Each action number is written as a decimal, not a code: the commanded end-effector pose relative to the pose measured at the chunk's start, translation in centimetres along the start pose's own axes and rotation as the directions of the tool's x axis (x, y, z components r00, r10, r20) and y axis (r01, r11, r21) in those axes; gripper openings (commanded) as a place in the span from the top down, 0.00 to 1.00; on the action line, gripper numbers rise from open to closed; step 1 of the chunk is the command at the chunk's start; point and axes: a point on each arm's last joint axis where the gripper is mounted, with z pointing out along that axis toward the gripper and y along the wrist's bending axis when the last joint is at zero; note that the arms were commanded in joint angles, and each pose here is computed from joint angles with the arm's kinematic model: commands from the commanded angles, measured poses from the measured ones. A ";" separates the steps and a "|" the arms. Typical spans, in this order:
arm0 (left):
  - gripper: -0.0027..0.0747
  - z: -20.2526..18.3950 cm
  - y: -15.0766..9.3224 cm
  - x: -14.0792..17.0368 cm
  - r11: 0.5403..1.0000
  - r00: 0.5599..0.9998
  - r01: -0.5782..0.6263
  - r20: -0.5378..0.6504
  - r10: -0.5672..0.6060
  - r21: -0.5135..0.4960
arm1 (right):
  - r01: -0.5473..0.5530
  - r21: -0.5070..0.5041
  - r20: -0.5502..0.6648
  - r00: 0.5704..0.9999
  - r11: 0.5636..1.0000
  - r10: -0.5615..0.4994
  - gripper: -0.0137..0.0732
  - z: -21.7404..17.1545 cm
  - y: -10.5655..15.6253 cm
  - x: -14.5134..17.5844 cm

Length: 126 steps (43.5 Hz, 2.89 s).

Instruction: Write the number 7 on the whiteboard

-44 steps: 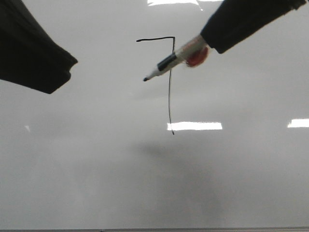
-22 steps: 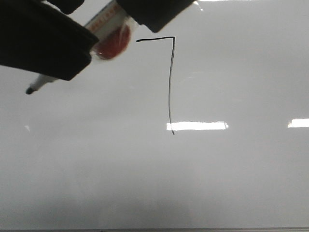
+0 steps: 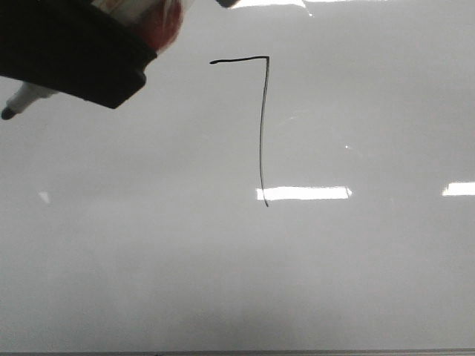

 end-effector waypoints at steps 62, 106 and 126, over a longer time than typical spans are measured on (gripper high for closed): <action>0.97 -6.0 11.5 13.4 0.378 0.607 0.660 0.165 -0.777 -0.649 | -0.575 0.657 0.504 0.816 0.487 0.284 0.81 -10.9 7.2 13.0; 0.64 3.0 15.7 23.8 0.173 0.513 0.702 0.323 -0.795 -0.691 | -0.574 0.654 0.500 0.816 0.492 0.288 0.92 -10.7 7.5 13.2; 0.30 2.5 15.6 23.4 0.174 0.512 0.704 0.323 -0.796 -0.689 | -0.574 0.654 0.500 0.816 0.492 0.288 0.92 -10.7 7.5 13.2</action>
